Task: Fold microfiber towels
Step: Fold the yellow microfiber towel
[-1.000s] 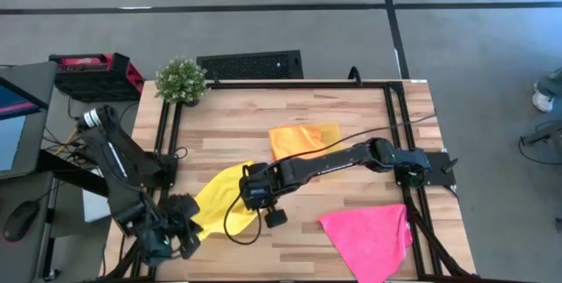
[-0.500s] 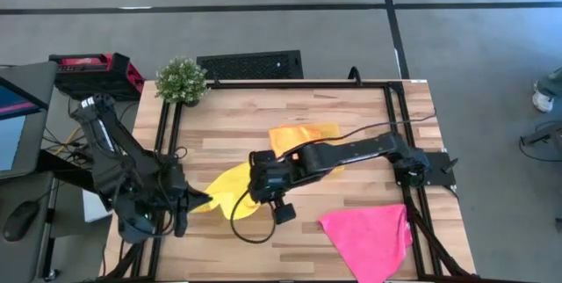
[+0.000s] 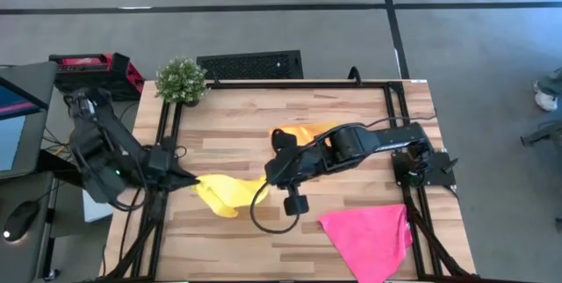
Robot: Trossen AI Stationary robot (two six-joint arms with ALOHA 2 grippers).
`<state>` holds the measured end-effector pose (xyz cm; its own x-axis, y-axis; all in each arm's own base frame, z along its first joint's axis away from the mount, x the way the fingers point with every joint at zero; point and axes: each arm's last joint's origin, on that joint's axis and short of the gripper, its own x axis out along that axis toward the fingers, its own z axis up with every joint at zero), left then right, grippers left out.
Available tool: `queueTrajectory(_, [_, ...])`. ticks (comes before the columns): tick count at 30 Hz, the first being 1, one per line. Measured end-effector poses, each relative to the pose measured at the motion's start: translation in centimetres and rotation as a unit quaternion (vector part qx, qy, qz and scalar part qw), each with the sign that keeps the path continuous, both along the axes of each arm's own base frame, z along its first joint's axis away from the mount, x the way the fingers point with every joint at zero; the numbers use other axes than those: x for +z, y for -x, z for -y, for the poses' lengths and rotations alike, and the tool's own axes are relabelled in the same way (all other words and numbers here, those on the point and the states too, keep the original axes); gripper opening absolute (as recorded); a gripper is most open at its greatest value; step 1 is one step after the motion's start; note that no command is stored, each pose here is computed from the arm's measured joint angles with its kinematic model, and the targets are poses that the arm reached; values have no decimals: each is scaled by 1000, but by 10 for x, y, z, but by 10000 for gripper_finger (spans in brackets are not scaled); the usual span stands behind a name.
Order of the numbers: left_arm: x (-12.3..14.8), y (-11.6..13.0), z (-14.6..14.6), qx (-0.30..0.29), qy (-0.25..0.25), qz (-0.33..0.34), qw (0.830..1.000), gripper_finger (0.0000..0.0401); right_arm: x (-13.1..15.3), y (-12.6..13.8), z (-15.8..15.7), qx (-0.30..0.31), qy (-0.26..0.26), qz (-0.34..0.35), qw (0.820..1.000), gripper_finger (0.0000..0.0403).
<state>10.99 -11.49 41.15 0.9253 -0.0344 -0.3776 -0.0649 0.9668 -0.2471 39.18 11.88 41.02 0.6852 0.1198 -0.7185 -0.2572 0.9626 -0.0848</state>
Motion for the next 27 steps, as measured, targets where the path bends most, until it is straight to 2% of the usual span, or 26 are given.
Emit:
queueTrajectory(5, [8, 15, -16, -35, 3, -88, 995, 0, -4, 6, 2, -51, -34, -43, 997, 0])
queueTrajectory(10, [-2, 23, -23, -31, -9, -159, 987, 0, -6, 9, 3, -108, -76, -69, 989, 2])
queueTrajectory(13, [-7, 25, -25, -15, -14, -189, 982, 0, -6, 9, 2, -120, -87, -70, 987, 2])
queueTrajectory(21, [-20, 20, -21, 67, -47, -227, 970, 0, -13, -4, 19, -163, -63, -51, 983, 2])
queueTrajectory(27, [-23, 11, -13, 101, -74, -197, 972, 0, -26, -31, 40, -170, -54, -24, 984, 2])
